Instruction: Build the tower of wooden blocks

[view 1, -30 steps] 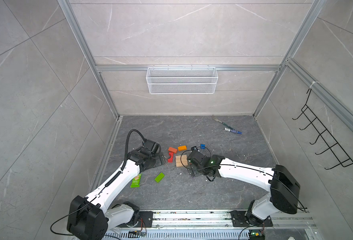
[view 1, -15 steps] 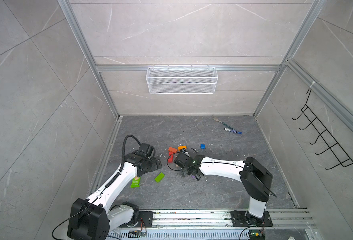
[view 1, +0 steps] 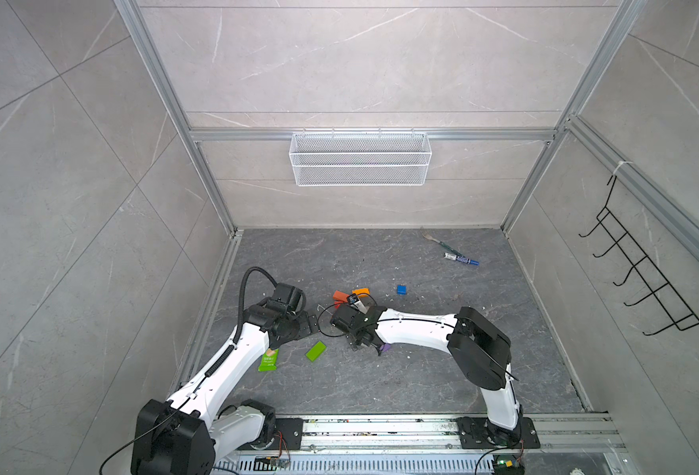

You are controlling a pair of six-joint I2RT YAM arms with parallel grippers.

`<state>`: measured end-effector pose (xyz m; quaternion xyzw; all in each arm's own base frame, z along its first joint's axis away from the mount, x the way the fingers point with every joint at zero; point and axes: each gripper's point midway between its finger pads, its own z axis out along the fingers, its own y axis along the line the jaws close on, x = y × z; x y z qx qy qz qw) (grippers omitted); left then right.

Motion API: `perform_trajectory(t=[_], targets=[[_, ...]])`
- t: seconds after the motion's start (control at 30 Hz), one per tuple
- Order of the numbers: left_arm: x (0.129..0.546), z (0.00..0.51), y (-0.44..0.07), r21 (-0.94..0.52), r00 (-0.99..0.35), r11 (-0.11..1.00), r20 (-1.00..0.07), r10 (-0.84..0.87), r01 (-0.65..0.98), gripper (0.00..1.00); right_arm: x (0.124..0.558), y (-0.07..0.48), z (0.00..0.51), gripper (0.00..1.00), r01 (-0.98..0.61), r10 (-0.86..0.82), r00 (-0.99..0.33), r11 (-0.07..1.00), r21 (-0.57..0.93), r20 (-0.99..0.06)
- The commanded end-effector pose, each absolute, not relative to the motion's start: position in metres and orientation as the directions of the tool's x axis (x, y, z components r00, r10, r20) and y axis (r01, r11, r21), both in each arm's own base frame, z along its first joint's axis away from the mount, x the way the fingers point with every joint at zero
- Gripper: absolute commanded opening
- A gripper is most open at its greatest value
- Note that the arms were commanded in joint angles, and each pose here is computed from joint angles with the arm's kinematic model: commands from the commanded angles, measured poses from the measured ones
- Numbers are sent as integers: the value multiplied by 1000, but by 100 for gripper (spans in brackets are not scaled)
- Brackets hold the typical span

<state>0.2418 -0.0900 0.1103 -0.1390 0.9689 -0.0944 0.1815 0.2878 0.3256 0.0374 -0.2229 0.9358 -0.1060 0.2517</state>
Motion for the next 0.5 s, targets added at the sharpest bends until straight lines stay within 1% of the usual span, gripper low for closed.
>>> perform_trajectory(t=[0.0, 0.47], targets=[[241, 117, -90, -248, -894, 945, -341, -292, -215, 100, 290, 323, 35, 99, -345, -481, -776, 866, -362, -409], [239, 116, -90, -255, -893, 941, -335, -301, -222, 100, 298, 325, 29, 99, -337, -499, -772, 847, -411, -395]])
